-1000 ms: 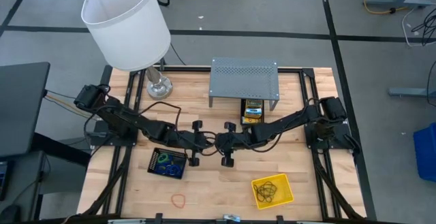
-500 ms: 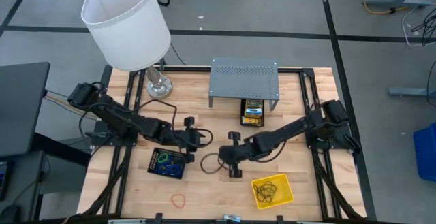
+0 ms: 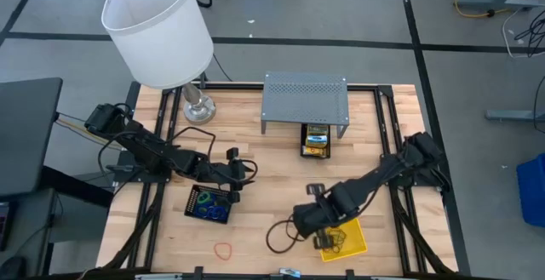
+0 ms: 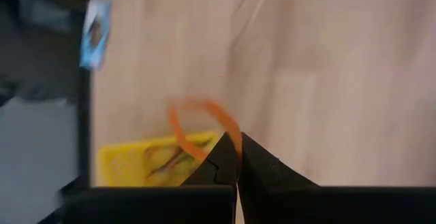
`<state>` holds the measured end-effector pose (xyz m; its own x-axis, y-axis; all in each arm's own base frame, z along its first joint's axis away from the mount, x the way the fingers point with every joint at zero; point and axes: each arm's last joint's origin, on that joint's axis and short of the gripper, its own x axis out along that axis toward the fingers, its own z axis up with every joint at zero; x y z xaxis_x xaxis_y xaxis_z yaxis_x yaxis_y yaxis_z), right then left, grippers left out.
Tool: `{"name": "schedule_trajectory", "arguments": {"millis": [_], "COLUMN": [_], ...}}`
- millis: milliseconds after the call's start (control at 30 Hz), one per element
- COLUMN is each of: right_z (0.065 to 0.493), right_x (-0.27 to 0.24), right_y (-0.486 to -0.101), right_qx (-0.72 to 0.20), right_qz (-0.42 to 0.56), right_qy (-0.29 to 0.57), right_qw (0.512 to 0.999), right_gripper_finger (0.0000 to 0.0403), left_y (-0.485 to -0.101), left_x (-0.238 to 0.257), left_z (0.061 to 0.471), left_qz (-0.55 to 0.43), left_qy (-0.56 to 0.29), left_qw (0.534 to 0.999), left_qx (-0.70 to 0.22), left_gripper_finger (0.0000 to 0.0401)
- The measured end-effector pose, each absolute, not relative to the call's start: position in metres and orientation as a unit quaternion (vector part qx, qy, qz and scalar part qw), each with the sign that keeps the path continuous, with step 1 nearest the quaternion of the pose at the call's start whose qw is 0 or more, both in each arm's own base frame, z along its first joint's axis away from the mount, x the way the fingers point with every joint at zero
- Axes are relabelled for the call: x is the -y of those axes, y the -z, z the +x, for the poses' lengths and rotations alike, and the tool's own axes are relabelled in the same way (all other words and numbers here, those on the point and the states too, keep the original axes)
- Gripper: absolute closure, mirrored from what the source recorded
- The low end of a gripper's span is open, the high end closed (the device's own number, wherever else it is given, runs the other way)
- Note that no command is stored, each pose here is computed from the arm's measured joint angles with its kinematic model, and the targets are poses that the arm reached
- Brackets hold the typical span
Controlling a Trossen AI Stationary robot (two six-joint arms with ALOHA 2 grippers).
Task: Pick & Place Office Desk Supplies
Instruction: Put the orange rubber band into the yellow bin
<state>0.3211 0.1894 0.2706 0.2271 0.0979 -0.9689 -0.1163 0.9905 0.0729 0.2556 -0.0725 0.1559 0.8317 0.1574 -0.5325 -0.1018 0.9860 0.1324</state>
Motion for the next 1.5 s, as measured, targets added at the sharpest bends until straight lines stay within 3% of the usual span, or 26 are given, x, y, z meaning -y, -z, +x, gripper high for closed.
{"name": "schedule_trajectory", "arguments": {"millis": [167,533,667,967,1100,1267,1500], "right_z": [0.301,0.263,0.258,0.26,0.266,0.274,0.289], "right_x": [-0.209,-0.226,-0.227,-0.227,-0.221,-0.215,-0.217], "right_y": [-0.256,-0.205,-0.19,-0.187,-0.187,-0.191,-0.212], "right_qx": [-0.67,-0.733,-0.746,-0.744,-0.735,-0.728,-0.684], "right_qz": [0.045,0.08,0.101,0.112,0.11,0.125,0.108], "right_qy": [-0.079,-0.017,-0.035,-0.053,-0.036,-0.026,-0.038], "right_qw": [0.737,0.675,0.657,0.657,0.668,0.674,0.721], "right_gripper_finger": [0.0403,0.0388,0.0338,0.0179,0.0139,0.0135,0.0165], "left_y": [-0.156,-0.162,-0.164,-0.165,-0.165,-0.169,-0.188], "left_x": [0.073,0.075,0.075,0.075,0.075,0.077,0.087], "left_z": [0.256,0.26,0.261,0.261,0.261,0.263,0.259], "left_qz": [0.045,0.06,0.064,0.069,0.075,0.078,0.06], "left_qy": [-0.06,-0.045,-0.033,-0.03,-0.028,-0.013,0.097], "left_qw": [0.957,0.966,0.969,0.969,0.969,0.974,0.98], "left_qx": [-0.279,-0.246,-0.238,-0.235,-0.234,-0.212,-0.161], "left_gripper_finger": [0.0228,0.0228,0.0227,0.0227,0.0227,0.0227,0.0227]}}
